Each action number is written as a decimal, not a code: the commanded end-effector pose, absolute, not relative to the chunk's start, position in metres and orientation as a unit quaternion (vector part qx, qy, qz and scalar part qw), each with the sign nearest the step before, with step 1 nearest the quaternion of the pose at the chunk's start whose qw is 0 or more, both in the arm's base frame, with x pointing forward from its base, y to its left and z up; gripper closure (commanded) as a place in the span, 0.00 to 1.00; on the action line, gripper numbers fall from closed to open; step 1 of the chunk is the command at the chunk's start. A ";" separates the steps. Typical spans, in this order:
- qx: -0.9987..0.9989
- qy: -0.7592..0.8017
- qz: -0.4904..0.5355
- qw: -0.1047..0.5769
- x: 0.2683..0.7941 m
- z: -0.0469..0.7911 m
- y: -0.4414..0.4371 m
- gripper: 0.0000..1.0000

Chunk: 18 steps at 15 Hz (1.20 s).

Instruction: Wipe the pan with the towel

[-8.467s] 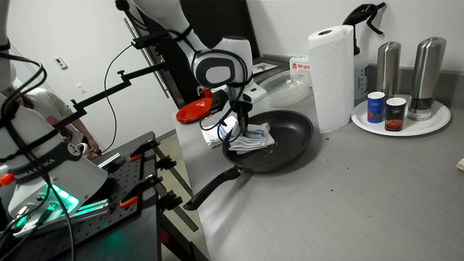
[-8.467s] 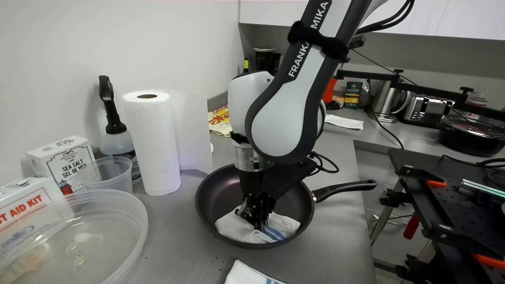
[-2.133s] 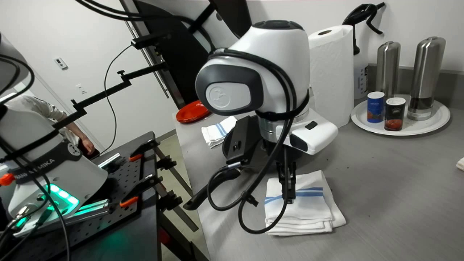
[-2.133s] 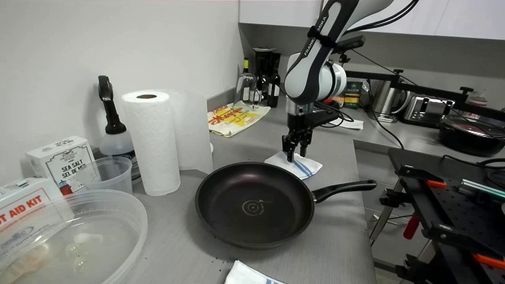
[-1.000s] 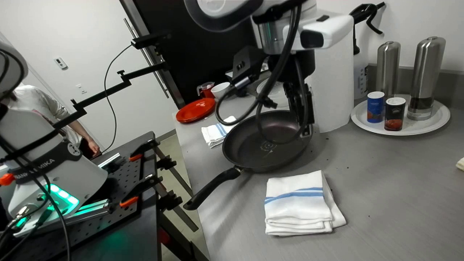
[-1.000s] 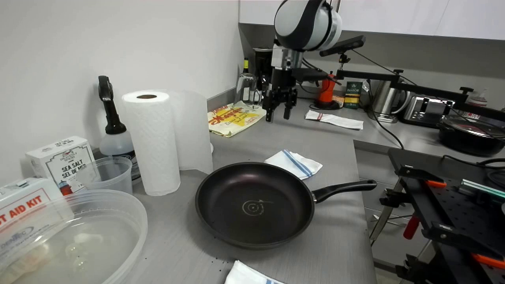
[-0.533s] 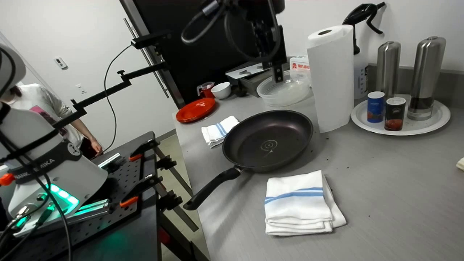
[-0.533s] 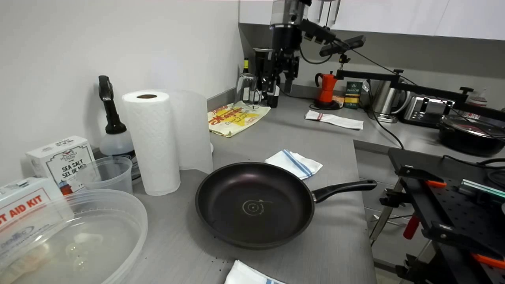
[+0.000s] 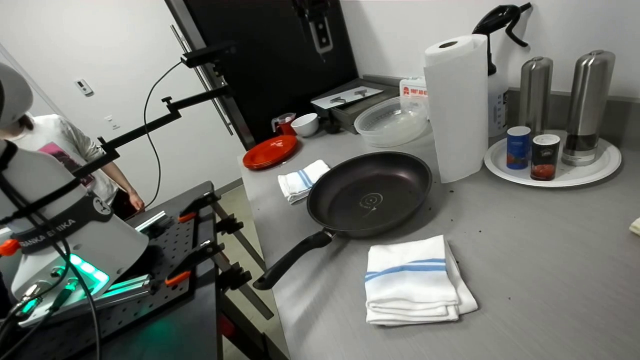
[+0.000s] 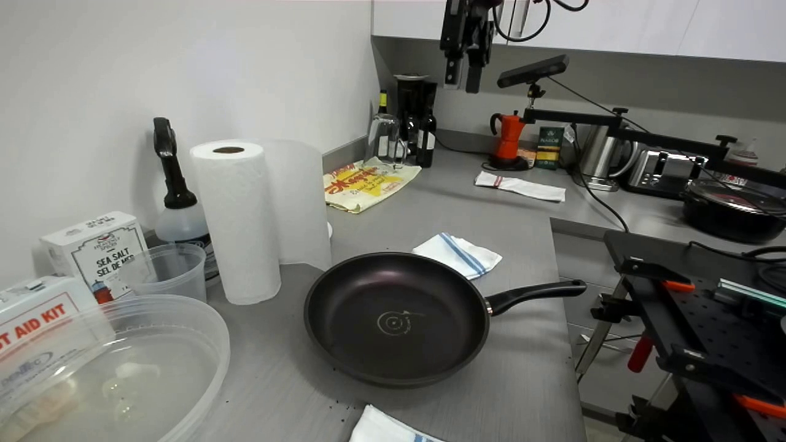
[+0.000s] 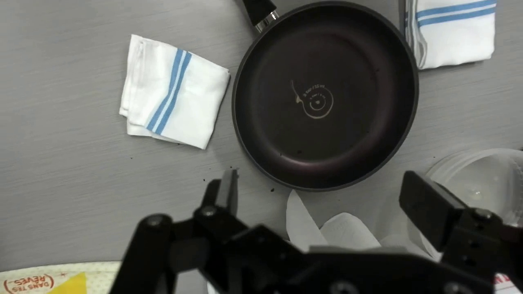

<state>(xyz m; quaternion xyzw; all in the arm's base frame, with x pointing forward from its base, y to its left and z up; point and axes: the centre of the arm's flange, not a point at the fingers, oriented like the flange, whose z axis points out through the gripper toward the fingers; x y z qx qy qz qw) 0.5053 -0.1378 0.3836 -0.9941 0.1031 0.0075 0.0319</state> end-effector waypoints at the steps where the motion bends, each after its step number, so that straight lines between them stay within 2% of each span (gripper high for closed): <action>1: -0.996 0.083 0.021 0.031 0.463 0.408 -0.110 0.00; 12: -0.998 0.043 0.041 0.033 0.396 0.393 -0.023 0.00; 18: -0.997 0.029 0.057 0.034 0.400 0.384 -0.014 0.00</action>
